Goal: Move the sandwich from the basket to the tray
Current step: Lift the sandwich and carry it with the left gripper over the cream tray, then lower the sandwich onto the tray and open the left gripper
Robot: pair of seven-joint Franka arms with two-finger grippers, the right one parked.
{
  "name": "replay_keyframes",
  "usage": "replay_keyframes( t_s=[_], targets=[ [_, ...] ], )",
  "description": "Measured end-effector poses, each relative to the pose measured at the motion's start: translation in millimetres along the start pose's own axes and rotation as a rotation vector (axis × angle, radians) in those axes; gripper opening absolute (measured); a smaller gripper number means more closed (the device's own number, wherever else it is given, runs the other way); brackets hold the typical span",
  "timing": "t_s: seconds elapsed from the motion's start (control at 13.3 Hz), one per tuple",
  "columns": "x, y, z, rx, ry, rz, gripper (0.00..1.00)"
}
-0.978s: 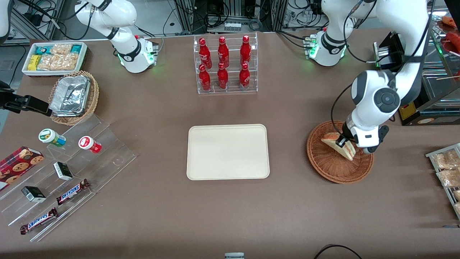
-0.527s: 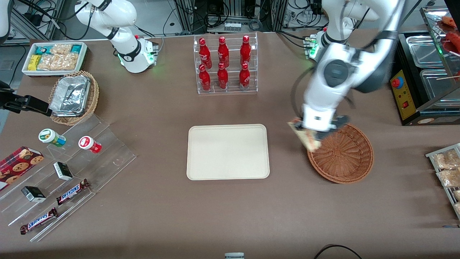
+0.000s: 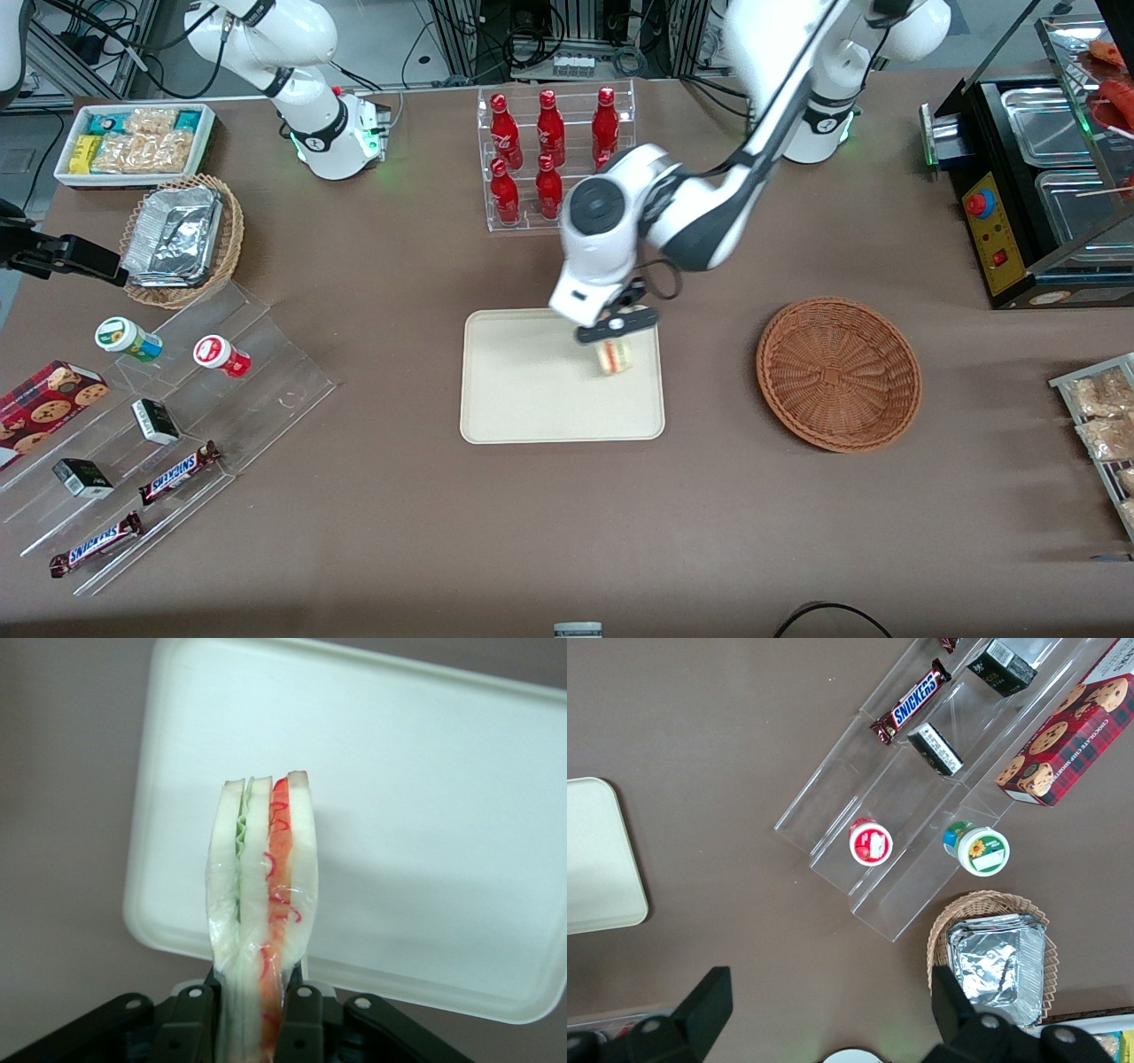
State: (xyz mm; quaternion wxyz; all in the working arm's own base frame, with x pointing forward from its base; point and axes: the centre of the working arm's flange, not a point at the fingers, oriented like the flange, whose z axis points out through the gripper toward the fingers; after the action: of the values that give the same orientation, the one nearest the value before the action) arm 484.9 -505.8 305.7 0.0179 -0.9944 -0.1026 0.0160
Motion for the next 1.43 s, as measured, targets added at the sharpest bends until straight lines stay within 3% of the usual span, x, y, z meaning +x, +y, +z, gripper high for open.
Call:
replay_keyframes(
  t_s=[0.3,0.45,0.75,1.05,1.2,1.43],
  targets=[
    [-19,37,29,-0.046,0.029,0.062,0.26],
    [-28,48,40,-0.067,0.069,0.106,0.26],
    [-32,53,70,-0.037,0.115,0.165,0.25],
    [-23,49,71,-0.027,0.129,0.215,0.23],
    [-22,49,73,-0.023,0.131,0.223,0.29],
    [-22,49,73,-0.022,0.134,0.225,0.58]
  ],
)
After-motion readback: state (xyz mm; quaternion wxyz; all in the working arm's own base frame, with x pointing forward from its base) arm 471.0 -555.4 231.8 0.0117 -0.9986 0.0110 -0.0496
